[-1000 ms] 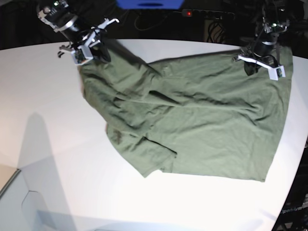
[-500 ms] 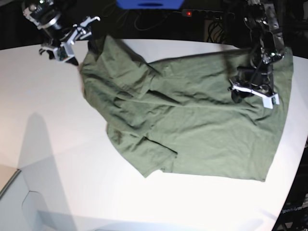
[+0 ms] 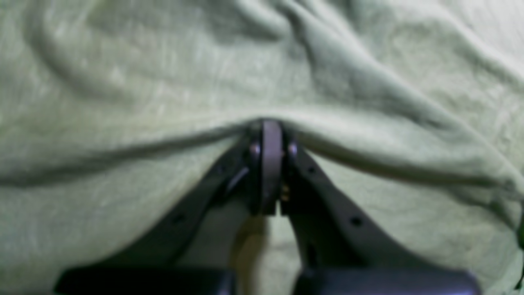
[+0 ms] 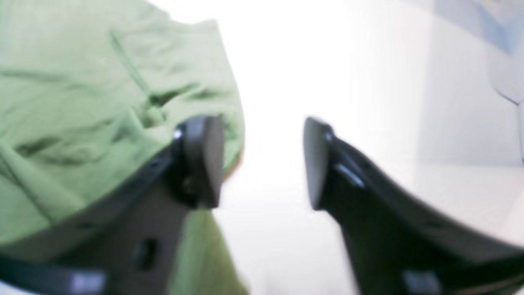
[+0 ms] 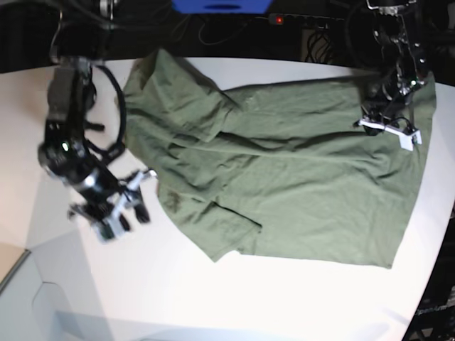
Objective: Layout the t-shirt on the table in an organized manner, then fold the t-shirt properly
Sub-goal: 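Smooth the t-shirt side with the right gripper toward the hem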
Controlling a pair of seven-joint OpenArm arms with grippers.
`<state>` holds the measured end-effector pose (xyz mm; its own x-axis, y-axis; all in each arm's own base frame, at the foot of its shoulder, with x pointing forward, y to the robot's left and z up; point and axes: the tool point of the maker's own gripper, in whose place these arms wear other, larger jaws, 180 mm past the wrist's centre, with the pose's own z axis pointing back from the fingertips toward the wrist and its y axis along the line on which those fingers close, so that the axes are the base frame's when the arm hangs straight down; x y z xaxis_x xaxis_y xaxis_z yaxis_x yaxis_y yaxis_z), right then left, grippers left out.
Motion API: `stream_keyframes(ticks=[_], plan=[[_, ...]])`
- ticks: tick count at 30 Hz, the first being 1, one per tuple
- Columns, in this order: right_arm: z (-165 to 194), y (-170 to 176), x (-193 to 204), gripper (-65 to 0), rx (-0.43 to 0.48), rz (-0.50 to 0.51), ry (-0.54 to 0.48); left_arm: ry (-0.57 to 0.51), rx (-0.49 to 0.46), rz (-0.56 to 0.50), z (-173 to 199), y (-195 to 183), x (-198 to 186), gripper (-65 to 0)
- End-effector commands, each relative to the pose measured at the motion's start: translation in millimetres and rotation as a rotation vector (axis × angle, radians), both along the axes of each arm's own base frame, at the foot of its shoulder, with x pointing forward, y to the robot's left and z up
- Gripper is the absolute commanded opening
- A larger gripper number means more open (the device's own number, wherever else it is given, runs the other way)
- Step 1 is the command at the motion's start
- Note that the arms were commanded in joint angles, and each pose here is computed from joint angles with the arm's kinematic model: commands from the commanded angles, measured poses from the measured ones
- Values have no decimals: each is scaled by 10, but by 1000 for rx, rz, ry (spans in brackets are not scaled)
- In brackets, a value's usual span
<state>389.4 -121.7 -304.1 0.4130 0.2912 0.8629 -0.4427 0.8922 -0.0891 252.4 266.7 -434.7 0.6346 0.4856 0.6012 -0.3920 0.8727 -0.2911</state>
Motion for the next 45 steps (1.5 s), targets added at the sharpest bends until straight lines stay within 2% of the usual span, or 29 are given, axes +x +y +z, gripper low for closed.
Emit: stream_keyframes(ticks=[1, 3, 5, 7, 14, 18, 22, 26, 29, 33, 39, 42, 45], plan=[[93, 65, 190, -490, 11, 19, -25, 54, 9, 4, -82, 35, -110, -648], [-101, 233, 409, -587, 24, 62, 51, 60, 8, 6, -98, 43, -122, -648], [-265, 480, 565, -650, 57, 110, 101, 57, 5, 6, -94, 24, -121, -648], [-471, 607, 654, -650, 96, 128, 148, 60, 1, 1, -93, -1, -125, -649], [-817, 856, 737, -650, 207, 144, 168, 57, -9, -1, -89, -30, -117, -649], [-1008, 744, 741, -650, 237, 77, 190, 55, -9, -2, -84, -32, -113, -649], [-1200, 106, 865, -650, 167, -163, 162, 52, -11, 1, -86, -27, -91, -649], [-1091, -529, 1016, -650, 79, -346, 63, 52, -2, 3, -92, -12, -81, -649], [-995, -825, 1068, -650, 36, -430, 14, 49, -9, 4, -89, -20, -77, -649], [-748, -1045, 1213, -650, 11, -524, -88, 19, -7, -1, -1, -35, 5, -649], [-340, -865, 1268, -650, 46, -473, -219, -147, 9, -31, 542, -179, 362, -649], [-72, -766, 1096, -650, 46, -423, -290, -254, 23, -50, 894, -287, 514, -647], [70, -536, 833, -650, 58, -372, -293, -327, 17, -53, 1128, -325, 764, -647]])
